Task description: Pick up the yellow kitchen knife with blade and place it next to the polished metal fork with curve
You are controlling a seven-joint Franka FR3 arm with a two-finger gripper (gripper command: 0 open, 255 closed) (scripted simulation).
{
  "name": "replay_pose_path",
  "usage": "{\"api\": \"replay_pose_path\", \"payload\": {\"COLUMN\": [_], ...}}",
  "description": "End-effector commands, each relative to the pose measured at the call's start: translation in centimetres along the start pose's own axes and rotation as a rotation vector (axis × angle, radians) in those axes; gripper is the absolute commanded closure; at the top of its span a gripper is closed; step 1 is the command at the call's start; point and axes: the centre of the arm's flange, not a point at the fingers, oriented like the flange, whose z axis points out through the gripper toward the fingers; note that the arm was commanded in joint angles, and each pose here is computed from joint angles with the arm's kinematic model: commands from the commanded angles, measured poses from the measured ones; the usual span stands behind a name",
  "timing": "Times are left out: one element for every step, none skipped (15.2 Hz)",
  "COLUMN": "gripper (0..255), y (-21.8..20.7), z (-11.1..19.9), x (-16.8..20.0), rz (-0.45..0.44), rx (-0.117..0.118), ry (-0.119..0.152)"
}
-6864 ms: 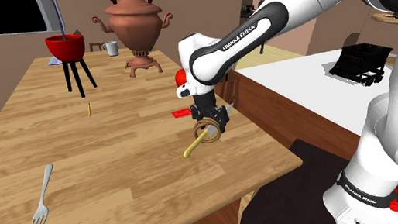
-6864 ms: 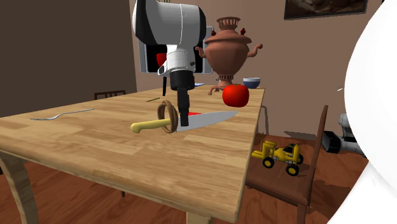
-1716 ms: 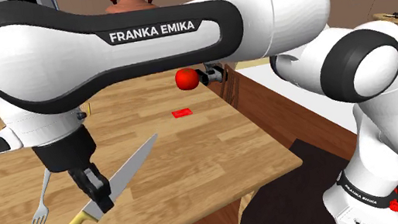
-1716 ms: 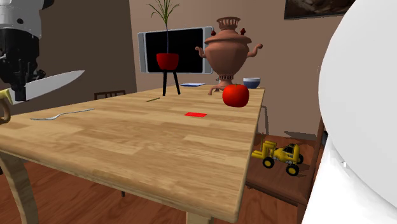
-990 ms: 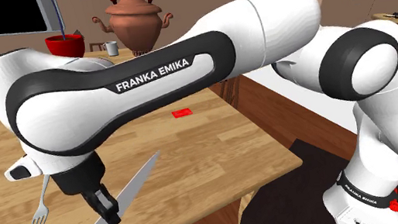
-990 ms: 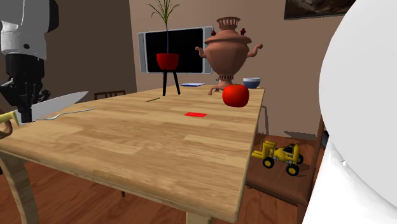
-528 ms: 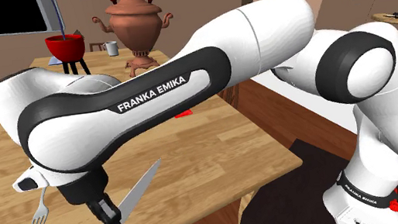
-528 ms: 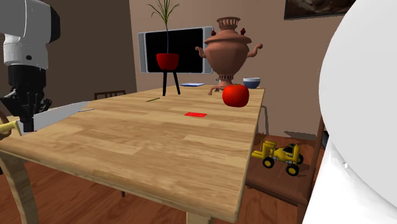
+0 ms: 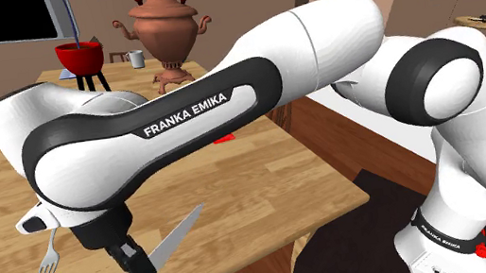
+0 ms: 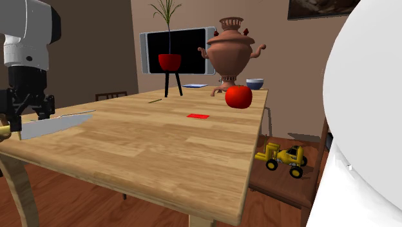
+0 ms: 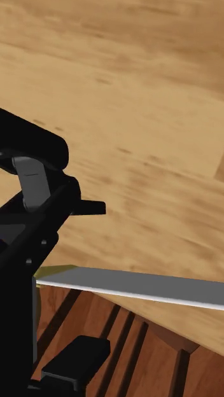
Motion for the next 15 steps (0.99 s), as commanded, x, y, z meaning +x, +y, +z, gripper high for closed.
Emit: {"api": "replay_pose_path", "payload": {"gripper": [0,0,0,0,0,0,0,0,0,0,0,0,0,0,0], "y": [0.0,0.0,0.0,0.0,0.0,0.0,0.0,0.0,0.0,0.0,0.0,0.0,0.0,0.0,0.0], "z": [0.0,0.0,0.0,-1.3,-2.6,-4.0,-5.0,-5.0,-5.0,-5.0,-5.0,-5.0,-5.0,-5.0,-5.0], "x": [0.0,0.0,0.0,0.0,0.0,0.0,0.0,0.0,0.0,0.0,0.0,0.0,0.0,0.0,0.0], "rz": [0.000,0.000,0.000,0.000,0.000,0.000,0.000,0.000,0.000,0.000,0.000,0.000,0.000,0.000,0.000], "rx": [0.000,0.000,0.000,0.000,0.000,0.000,0.000,0.000,0.000,0.000,0.000,0.000,0.000,0.000,0.000], "ry": [0.000,0.000,0.000,0.000,0.000,0.000,0.000,0.000,0.000,0.000,0.000,0.000,0.000,0.000,0.000]}}
